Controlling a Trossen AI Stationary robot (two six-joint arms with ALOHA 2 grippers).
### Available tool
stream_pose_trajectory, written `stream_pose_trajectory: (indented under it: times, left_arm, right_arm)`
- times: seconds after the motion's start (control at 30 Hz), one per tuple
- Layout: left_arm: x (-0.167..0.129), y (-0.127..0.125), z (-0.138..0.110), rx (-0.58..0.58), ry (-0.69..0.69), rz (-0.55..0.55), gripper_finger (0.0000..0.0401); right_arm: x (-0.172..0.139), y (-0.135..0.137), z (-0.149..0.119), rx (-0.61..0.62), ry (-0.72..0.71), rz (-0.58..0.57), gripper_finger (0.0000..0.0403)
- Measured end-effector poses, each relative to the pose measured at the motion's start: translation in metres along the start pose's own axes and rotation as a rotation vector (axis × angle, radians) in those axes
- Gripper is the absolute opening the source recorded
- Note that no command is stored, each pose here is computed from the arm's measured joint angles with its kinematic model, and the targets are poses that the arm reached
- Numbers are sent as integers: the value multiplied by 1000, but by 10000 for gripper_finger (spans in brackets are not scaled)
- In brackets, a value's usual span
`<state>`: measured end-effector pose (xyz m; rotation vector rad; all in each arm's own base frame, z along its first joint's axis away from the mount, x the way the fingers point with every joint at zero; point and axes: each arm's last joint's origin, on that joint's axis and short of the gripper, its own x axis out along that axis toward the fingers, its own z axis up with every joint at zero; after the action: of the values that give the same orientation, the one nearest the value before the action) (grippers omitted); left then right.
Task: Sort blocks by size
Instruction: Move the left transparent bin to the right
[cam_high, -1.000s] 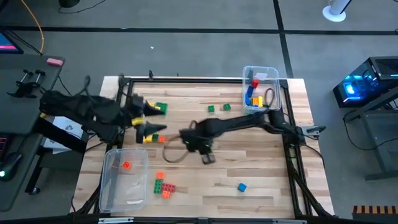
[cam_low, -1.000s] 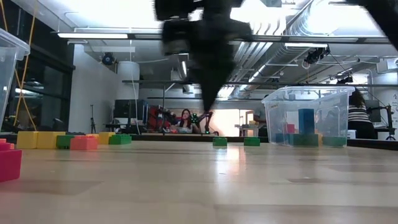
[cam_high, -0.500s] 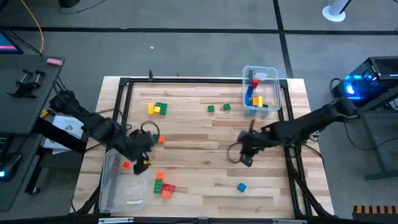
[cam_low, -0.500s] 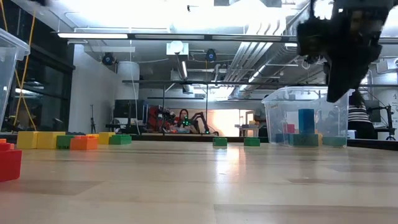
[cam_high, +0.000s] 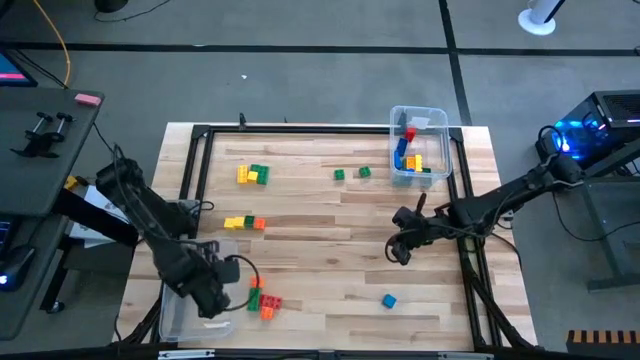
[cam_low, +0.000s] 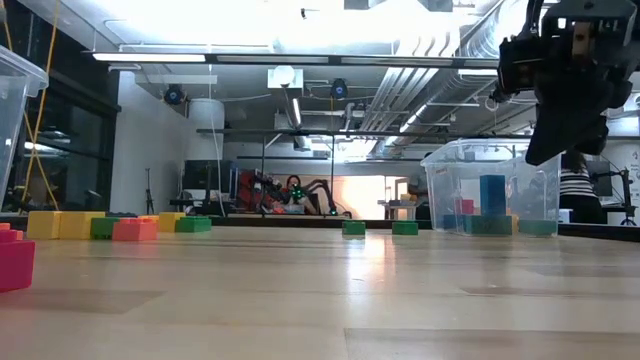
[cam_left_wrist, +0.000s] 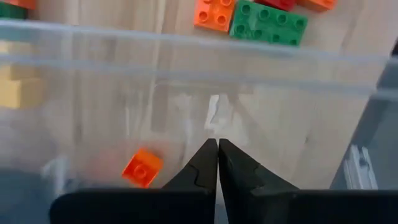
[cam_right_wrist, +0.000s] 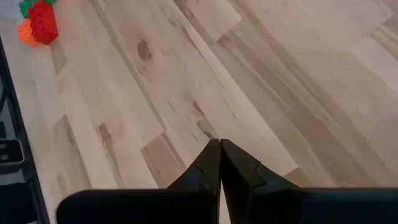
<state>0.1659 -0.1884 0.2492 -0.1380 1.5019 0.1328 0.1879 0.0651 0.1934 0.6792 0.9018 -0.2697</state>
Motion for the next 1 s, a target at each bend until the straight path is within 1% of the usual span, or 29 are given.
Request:
stream_pose_trajectory:
  times: [0.13, 0.27, 0.37, 0.6, 0.73, 0.9, 1.0]
  left_arm:
    - [20, 3, 6, -12, -28, 35, 1]
    - [28, 8, 13, 12, -47, 27, 0]
    - [29, 9, 17, 59, -61, 16, 0]
    - [28, 6, 37, 101, -166, -80, 0]
    - [28, 8, 44, 77, -188, -96, 0]
    - [28, 12, 50, 64, -211, -87, 0]
    - [27, 12, 56, 53, -247, -112, 0]
  right_arm:
    - [0, 0, 0, -19, -4, 3, 2]
    - [0, 0, 0, -20, -4, 4, 2]
    - [0, 0, 0, -19, -4, 4, 2]
    - [0, 2, 2, -20, -22, 15, 2]
    - [0, 2, 2, -21, -24, 16, 2]
    - [0, 2, 2, -23, -24, 15, 2]
    - [0, 2, 2, -23, -24, 15, 2]
